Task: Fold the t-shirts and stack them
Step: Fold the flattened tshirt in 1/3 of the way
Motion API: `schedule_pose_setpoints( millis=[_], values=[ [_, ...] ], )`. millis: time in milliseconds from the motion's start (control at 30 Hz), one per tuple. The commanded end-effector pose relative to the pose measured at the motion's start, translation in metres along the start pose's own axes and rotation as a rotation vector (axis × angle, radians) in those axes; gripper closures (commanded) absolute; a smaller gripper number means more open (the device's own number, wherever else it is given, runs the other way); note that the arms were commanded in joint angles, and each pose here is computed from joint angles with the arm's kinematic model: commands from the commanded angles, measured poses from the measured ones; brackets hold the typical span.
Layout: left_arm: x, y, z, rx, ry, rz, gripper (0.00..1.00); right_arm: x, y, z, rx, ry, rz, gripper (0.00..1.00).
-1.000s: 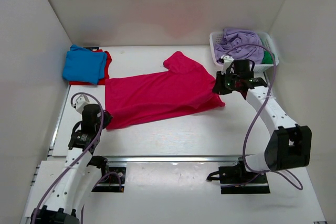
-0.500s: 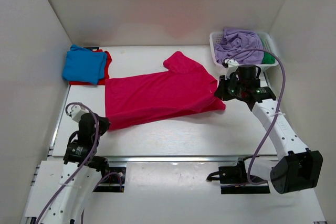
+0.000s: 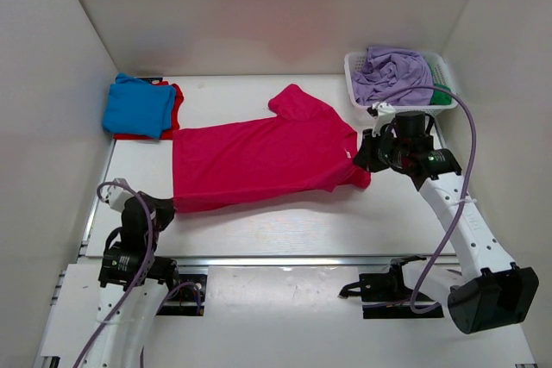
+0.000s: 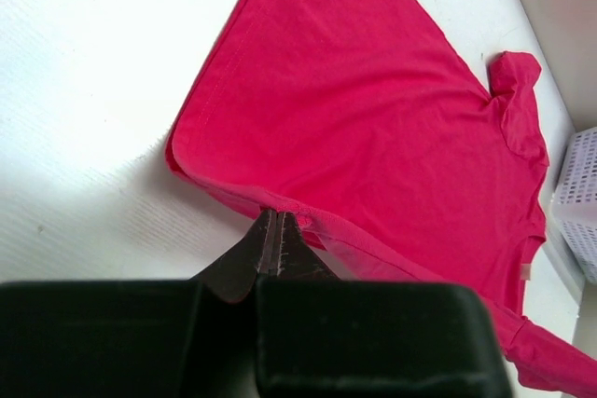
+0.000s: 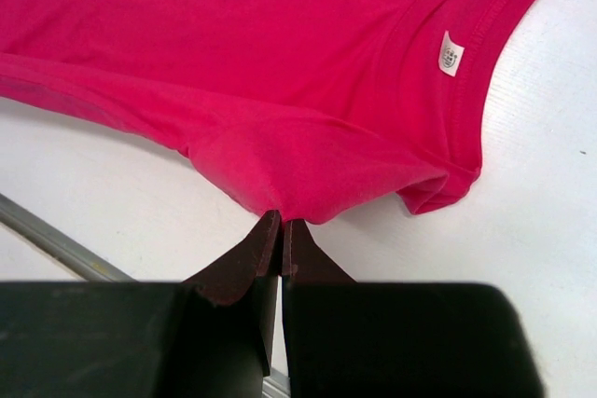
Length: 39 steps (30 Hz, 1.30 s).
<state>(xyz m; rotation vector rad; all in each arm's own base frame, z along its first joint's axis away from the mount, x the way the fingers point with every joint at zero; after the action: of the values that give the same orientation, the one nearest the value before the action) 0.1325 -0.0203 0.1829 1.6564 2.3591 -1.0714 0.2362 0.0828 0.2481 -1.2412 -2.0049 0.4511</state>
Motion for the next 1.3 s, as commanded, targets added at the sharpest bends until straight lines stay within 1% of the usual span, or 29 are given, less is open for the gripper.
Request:
schedule_pose_setpoints(
  millis=[0,67,167,267,433,500,667,733,867,1067,1267],
  values=[
    [0.002,-0.011,-0.002,0.003,-0.039,0.008,1.0,0.013,-0.017,-0.003,-0.043,-0.004,-0.036,1.0],
    [0.001,-0.015,0.0,0.02,-0.055,0.021,1.0,0.012,-0.025,0.001,-0.043,0.005,-0.042,0.99],
    [0.003,-0.018,0.001,0.014,-0.07,0.012,1.0,0.011,-0.028,0.003,-0.039,0.005,-0.056,1.0],
    [0.004,-0.018,0.002,0.012,-0.083,0.006,1.0,0.016,-0.036,0.0,-0.063,-0.003,-0.068,1.0],
    [0.006,-0.013,0.003,-0.004,-0.103,-0.006,1.0,0.016,-0.035,-0.006,-0.063,-0.001,-0.08,1.0],
    [0.004,-0.01,0.002,-0.01,-0.109,-0.004,1.0,0.014,-0.032,-0.009,-0.054,-0.037,-0.076,1.0],
    [0.005,0.0,-0.002,-0.04,-0.112,-0.046,1.0,0.008,-0.018,-0.022,-0.026,-0.046,-0.078,1.0],
    [0.005,0.011,0.002,-0.033,-0.131,-0.052,1.0,0.003,-0.008,-0.032,-0.011,-0.061,-0.073,1.0],
    [0.009,0.019,0.012,-0.003,-0.138,-0.066,1.0,-0.002,0.007,-0.036,0.018,-0.063,-0.075,1.0],
    [0.016,0.03,0.016,-0.041,-0.145,-0.1,1.0,-0.013,0.031,-0.042,0.053,-0.061,-0.061,1.0],
    [0.015,0.041,0.014,-0.071,-0.164,-0.095,1.0,-0.019,0.057,-0.05,0.083,-0.076,-0.06,1.0]
  ],
)
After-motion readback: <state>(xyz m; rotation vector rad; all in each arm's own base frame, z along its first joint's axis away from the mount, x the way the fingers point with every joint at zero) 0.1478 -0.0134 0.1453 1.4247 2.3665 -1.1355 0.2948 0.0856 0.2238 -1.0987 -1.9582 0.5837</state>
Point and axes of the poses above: each gripper's point midway between its finger pads, its own y axis out along the fingers, its own x axis along the line the jaws close on, z = x × y, the point moved 7 cm from there along -y, back along the fingers, and after that the axes turned 13 degrees about y, right-handed, at the moved point
